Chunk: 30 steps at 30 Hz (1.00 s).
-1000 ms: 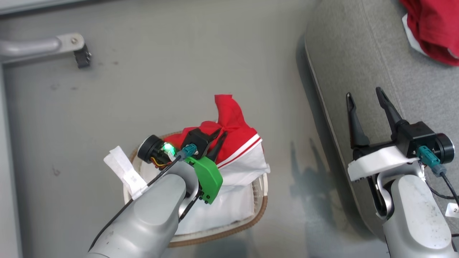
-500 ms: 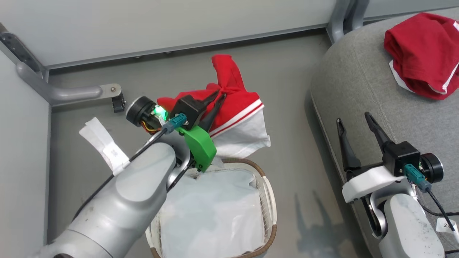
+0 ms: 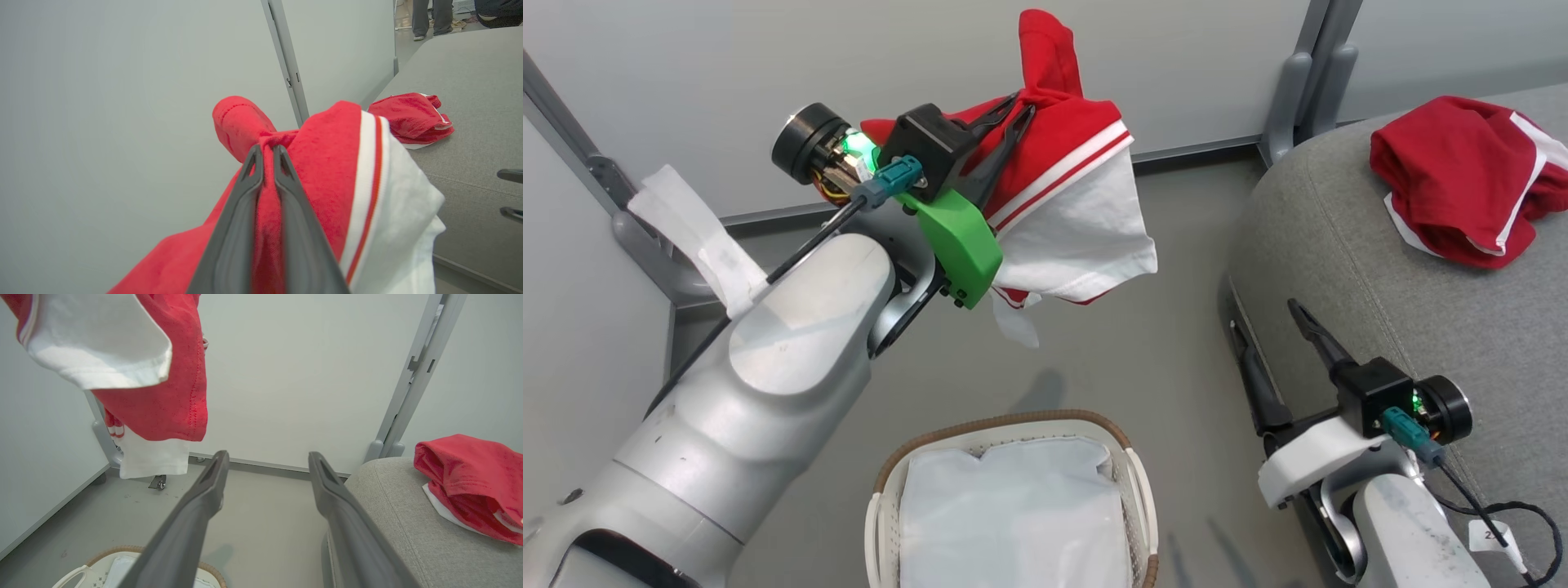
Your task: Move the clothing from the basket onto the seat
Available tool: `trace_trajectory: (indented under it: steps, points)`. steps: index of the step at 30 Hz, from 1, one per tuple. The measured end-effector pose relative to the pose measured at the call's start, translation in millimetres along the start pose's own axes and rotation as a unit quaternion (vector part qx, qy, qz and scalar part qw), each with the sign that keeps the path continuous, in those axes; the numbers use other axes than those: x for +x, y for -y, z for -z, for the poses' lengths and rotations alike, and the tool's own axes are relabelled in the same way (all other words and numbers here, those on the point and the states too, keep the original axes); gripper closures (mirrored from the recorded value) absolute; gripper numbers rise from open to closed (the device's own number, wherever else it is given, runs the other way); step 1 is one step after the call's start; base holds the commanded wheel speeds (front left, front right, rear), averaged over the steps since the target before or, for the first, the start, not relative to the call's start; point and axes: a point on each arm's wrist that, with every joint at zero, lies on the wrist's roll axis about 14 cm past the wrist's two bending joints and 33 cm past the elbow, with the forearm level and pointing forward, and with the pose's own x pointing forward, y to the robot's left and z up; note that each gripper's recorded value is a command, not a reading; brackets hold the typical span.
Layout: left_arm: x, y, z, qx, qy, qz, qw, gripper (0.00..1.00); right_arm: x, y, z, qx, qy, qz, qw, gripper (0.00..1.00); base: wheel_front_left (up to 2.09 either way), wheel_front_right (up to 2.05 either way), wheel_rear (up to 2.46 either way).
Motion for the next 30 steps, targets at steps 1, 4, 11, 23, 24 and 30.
trace_trajectory:
  steps: [1,4,11,23,24,30]
  points:
    - [0,0,-6,0.001,0.004,0.000,1.000,1.00,0,-4,-2,-0.001,0.002,-0.006,1.000,0.00,0.00,0.00,0.00]
    - [-2,0,-25,0.007,0.018,0.001,1.000,1.00,-1,-16,-8,0.001,0.011,-0.024,1.000,0.00,0.00,0.00,0.00]
    - [-10,-1,-48,0.017,0.032,-0.003,0.999,1.00,0,-54,-28,0.024,0.038,-0.076,0.996,0.00,0.00,0.00,0.00]
    - [-18,5,-58,0.016,0.040,-0.001,0.999,1.00,16,-95,-59,0.039,0.076,-0.144,0.986,0.00,0.00,0.00,0.00]
    - [-18,6,-59,0.016,0.040,0.000,0.999,1.00,17,-99,-60,0.042,0.076,-0.149,0.985,0.00,0.00,0.00,0.00]
    - [-18,9,-58,0.011,0.042,0.003,0.999,1.00,22,-113,-67,0.053,0.083,-0.172,0.980,0.00,0.00,0.00,0.00]
